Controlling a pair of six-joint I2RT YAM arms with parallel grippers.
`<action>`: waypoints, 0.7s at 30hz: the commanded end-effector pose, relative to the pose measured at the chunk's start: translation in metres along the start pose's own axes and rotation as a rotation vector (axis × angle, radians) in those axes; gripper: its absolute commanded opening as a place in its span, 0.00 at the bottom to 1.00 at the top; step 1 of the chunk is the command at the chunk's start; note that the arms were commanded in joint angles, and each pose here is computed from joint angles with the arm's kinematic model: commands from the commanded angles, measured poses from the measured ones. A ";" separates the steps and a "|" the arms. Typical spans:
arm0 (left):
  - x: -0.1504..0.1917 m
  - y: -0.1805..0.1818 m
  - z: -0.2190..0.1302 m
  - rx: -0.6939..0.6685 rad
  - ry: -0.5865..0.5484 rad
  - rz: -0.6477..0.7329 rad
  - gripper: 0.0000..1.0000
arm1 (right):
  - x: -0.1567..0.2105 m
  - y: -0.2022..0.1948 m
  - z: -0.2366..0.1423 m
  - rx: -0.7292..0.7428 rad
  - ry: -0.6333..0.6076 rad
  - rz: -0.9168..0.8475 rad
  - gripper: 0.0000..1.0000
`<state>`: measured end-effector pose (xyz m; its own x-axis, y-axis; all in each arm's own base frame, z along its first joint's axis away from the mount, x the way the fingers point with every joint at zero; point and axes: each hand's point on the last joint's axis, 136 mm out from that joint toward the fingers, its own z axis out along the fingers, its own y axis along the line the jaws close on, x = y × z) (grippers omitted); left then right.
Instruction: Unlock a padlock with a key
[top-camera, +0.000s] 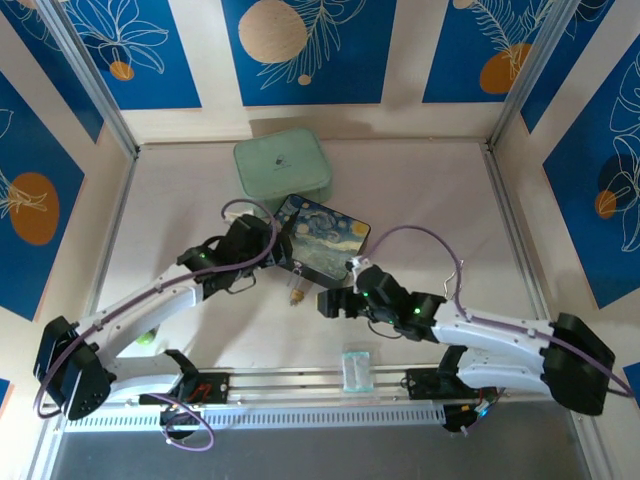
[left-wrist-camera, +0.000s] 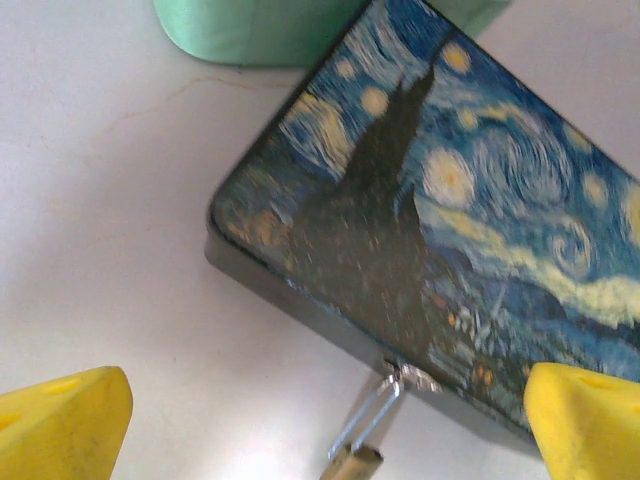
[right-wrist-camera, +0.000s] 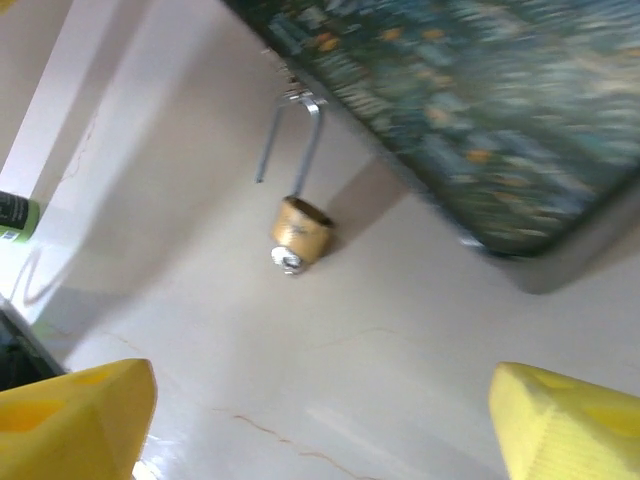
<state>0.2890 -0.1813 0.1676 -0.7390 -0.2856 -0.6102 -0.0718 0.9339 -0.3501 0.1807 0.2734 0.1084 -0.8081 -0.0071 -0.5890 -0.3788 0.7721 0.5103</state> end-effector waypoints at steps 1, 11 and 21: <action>0.003 -0.011 0.009 0.097 0.044 -0.005 0.99 | 0.000 0.014 0.013 0.035 0.022 -0.001 0.78; 0.038 0.010 0.023 0.080 0.111 -0.100 1.00 | -0.012 0.022 0.078 0.176 0.004 -0.004 0.53; 0.052 0.027 0.020 0.056 0.118 -0.108 1.00 | -0.010 0.009 0.110 0.240 0.056 -0.012 0.49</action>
<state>0.2633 -0.1764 0.1088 -0.8114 -0.3346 -0.4792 -0.1155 0.8955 -0.4298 0.2281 0.3475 0.0501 -0.8368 -0.0461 -0.5456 -0.2789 0.8934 0.3522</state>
